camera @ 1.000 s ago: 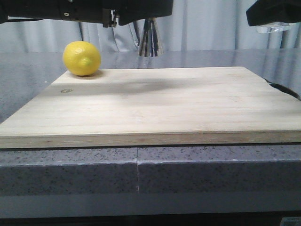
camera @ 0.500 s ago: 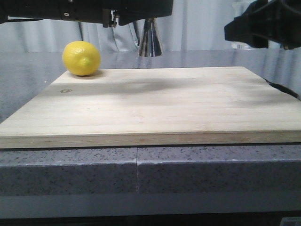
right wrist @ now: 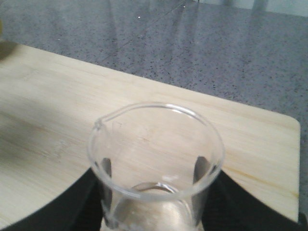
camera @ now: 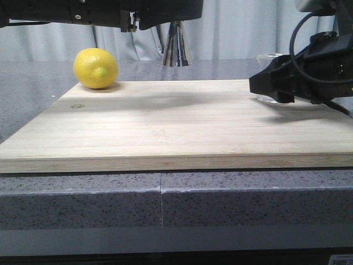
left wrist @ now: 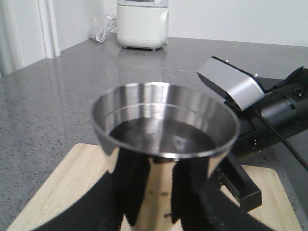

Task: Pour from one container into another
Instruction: 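Set the beaker on the board and open the right gripper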

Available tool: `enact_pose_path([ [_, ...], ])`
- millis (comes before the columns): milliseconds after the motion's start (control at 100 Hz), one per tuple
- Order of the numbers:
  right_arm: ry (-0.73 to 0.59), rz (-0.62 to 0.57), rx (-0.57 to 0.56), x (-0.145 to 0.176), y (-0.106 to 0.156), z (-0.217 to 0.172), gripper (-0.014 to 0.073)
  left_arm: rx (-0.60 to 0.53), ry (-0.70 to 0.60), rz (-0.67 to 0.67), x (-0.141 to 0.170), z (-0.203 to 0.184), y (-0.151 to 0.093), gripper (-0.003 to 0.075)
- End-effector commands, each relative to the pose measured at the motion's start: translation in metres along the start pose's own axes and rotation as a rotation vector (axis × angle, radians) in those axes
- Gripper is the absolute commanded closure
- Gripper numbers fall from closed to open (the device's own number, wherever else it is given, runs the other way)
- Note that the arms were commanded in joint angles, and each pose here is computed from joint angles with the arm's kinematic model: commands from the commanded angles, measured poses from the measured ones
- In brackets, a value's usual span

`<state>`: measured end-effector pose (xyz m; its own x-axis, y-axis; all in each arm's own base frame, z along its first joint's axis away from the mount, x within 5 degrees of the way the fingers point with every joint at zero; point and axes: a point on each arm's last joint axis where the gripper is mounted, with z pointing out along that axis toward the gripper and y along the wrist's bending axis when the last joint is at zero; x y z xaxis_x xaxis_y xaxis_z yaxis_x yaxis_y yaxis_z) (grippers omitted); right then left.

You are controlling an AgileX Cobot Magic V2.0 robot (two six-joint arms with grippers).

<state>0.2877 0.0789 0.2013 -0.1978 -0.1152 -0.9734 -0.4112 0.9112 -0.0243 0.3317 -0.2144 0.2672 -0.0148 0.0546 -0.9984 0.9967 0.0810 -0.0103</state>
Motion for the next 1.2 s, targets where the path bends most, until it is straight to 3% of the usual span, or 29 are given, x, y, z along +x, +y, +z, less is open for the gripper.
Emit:
enact_pose_path([
  [0, -0.115, -0.021, -0.006, -0.019, -0.001, -0.001, 0.0277, 0.057, -0.166, 0.037, -0.042, -0.003, -0.012, 0.0504],
  [120, -0.108, -0.021, -0.005, -0.018, -0.001, -0.001, 0.0247, 0.057, -0.166, 0.037, -0.042, -0.003, -0.012, 0.0504],
  [290, -0.102, -0.011, -0.004, -0.018, -0.002, -0.002, 0.0027, 0.057, -0.166, 0.037, -0.042, -0.003, -0.012, 0.0504],
  [380, -0.075, -0.003, 0.005, -0.019, -0.002, -0.004, -0.0034, 0.057, -0.166, 0.037, -0.042, -0.003, -0.012, 0.0504],
  [790, 0.071, 0.128, 0.174, -0.041, -0.007, -0.064, -0.0036, 0.057, -0.166, 0.037, -0.042, -0.003, -0.012, 0.0504],
  [1000, 0.152, 0.107, 0.209, -0.053, -0.003, -0.103, -0.0036, 0.057, -0.166, 0.037, -0.042, -0.003, -0.012, 0.0504],
  [1190, 0.116, 0.111, 0.231, -0.067, 0.002, -0.137, -0.0036, 0.057, -0.166, 0.037, -0.042, -0.003, -0.012, 0.0504],
])
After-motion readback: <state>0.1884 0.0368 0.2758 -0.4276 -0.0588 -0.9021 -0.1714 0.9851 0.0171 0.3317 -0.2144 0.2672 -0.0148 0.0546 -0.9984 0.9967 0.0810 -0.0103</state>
